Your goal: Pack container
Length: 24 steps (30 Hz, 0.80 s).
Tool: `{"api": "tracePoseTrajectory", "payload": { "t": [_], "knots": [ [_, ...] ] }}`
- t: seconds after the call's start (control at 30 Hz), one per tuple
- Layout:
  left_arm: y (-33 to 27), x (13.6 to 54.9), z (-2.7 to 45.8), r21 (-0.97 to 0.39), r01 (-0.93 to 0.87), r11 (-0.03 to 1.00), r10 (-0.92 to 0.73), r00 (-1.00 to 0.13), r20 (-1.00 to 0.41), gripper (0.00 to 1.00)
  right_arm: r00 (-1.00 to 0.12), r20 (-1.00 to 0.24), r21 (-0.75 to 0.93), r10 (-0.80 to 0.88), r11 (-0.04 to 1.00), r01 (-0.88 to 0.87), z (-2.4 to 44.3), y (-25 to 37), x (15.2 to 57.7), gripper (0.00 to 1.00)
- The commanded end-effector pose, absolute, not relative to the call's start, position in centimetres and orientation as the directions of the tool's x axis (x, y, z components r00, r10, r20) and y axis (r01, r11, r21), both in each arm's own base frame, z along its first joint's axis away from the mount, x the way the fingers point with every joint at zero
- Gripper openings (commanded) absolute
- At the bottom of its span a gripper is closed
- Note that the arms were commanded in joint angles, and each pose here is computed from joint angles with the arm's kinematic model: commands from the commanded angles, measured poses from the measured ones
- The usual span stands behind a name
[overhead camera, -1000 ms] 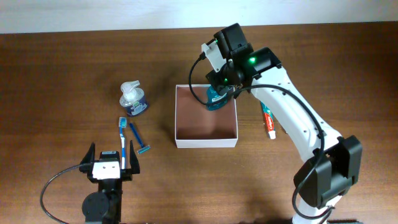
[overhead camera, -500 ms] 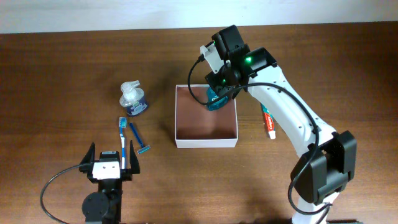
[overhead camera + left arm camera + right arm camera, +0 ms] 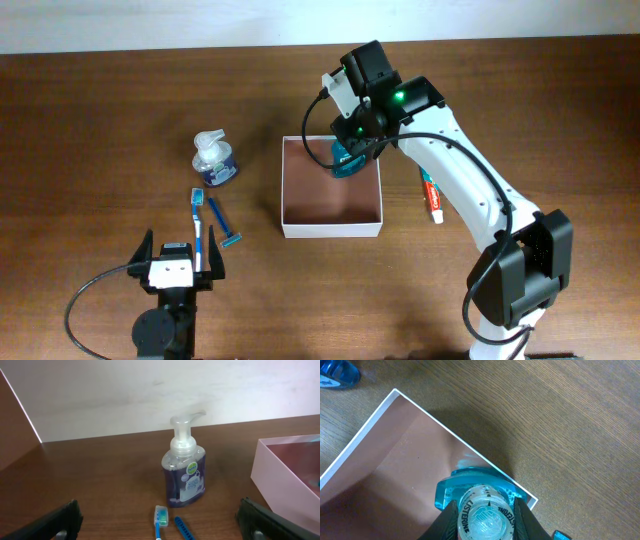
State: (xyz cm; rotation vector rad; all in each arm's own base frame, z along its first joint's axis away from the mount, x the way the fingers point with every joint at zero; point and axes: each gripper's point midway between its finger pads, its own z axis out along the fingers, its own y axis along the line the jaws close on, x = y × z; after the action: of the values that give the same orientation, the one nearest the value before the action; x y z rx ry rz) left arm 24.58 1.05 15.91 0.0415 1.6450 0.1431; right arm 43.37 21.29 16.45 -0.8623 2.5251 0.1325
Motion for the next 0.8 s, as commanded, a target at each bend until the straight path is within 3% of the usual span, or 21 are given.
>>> {"api": "tracePoseTrajectory", "payload": {
  "t": [0.0, 0.27, 0.77],
  "knots": [
    [1.0, 24.6, 15.8, 0.131, -0.054, 0.99, 0.127, -0.08, -0.989, 1.0, -0.707, -0.445, -0.047, -0.55, 0.803, -0.594, 15.7, 21.2, 43.4, 0.24],
    [1.0, 24.6, 15.8, 0.131, -0.054, 0.99, 0.127, -0.08, -0.989, 1.0, -0.747, -0.448, -0.112, -0.491, 0.86, -0.498, 16.5, 19.6, 44.3, 0.24],
    [1.0, 24.6, 15.8, 0.131, -0.054, 0.99, 0.127, -0.08, -0.989, 1.0, -0.847, -0.457, -0.053, -0.27, 0.96, -0.277, 17.0, 18.3, 44.1, 0.23]
  ]
}}
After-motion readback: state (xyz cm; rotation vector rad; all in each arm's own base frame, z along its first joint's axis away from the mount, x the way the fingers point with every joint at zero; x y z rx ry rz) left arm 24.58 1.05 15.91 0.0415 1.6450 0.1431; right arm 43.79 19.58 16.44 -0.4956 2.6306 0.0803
